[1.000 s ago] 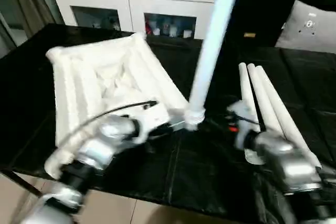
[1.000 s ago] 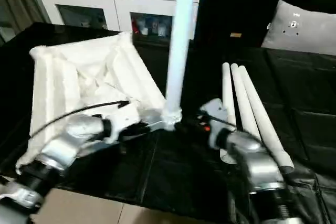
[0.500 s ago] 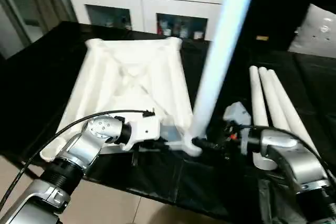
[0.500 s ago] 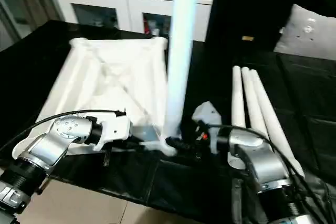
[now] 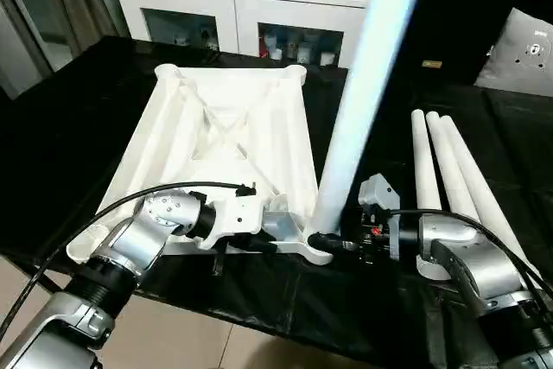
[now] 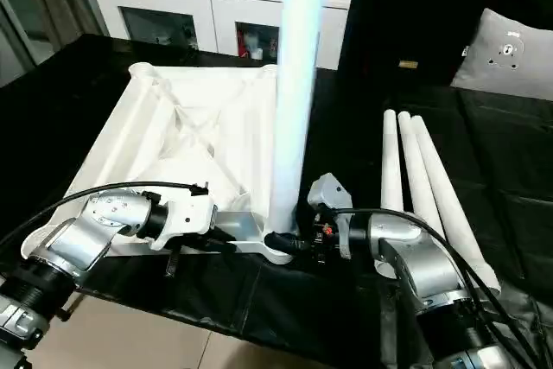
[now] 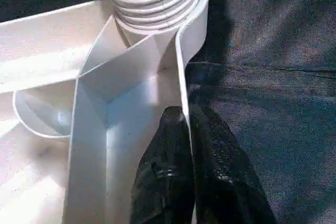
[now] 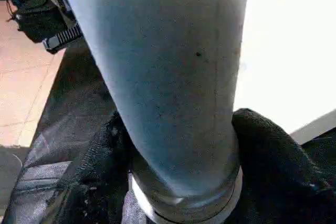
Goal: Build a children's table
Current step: Rotate leg to tighten
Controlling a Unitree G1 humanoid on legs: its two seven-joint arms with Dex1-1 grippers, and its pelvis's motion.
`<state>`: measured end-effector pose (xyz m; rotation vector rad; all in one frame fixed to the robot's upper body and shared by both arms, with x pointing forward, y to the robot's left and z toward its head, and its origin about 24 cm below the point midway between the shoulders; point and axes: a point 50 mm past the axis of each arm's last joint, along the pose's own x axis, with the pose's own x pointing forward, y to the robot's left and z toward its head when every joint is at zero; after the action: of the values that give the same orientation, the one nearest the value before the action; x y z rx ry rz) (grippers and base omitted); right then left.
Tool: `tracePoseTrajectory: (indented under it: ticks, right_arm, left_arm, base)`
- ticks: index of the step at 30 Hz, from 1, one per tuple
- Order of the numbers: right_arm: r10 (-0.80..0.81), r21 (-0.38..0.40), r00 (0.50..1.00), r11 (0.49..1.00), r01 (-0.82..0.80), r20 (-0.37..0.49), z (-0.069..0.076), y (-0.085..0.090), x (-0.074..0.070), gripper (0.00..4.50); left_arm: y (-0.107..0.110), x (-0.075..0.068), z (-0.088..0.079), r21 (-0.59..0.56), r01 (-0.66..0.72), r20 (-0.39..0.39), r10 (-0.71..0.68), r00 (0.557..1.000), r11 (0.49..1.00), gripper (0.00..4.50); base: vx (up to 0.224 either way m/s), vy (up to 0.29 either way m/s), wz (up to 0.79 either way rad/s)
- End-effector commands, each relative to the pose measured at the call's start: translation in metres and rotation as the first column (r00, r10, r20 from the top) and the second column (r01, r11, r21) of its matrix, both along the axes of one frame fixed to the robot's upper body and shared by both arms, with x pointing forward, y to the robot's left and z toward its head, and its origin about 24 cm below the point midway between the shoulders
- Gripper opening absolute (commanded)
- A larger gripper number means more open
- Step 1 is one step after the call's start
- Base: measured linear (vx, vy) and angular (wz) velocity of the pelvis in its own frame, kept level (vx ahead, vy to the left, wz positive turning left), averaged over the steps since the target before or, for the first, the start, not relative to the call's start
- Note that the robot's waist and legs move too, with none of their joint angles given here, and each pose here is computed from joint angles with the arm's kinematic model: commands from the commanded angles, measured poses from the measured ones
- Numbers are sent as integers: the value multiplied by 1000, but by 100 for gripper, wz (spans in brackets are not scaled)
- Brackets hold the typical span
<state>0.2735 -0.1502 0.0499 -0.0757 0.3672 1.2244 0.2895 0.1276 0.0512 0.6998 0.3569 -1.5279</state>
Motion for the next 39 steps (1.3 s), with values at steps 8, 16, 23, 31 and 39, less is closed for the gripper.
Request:
tracePoseTrajectory:
  ticks: [8, 16, 23, 31, 39]
  right_arm:
    - [-205, 50, 978, 977, 207, -34, -12, 19, 1, 259]
    - [-625, 15, 778, 779, 627, -69, -16, 45, 28, 259]
    - [-704, 5, 709, 709, 705, -41, -21, 45, 33, 332]
    - [-708, 57, 706, 706, 706, 17, -13, 17, 31, 400]
    - [-577, 64, 814, 816, 574, 69, -6, 0, 24, 440]
  left_arm:
    - [-17, -15, -26, -28, -170, -152, 164, 975, 985, 0]
    - [-56, 12, -7, -174, -567, -174, 542, 822, 805, 0]
    - [-71, 26, -2, -201, -654, -108, 647, 755, 729, 0]
    - [-53, 18, -12, -151, -543, -36, 544, 838, 826, 0]
    - [-31, 12, -21, -59, -407, 15, 409, 912, 911, 0]
  base:
    - [0, 0, 0]
    - [0, 0, 0]
    - [0, 0, 0]
    - [0, 0, 0]
    - [0, 0, 0]
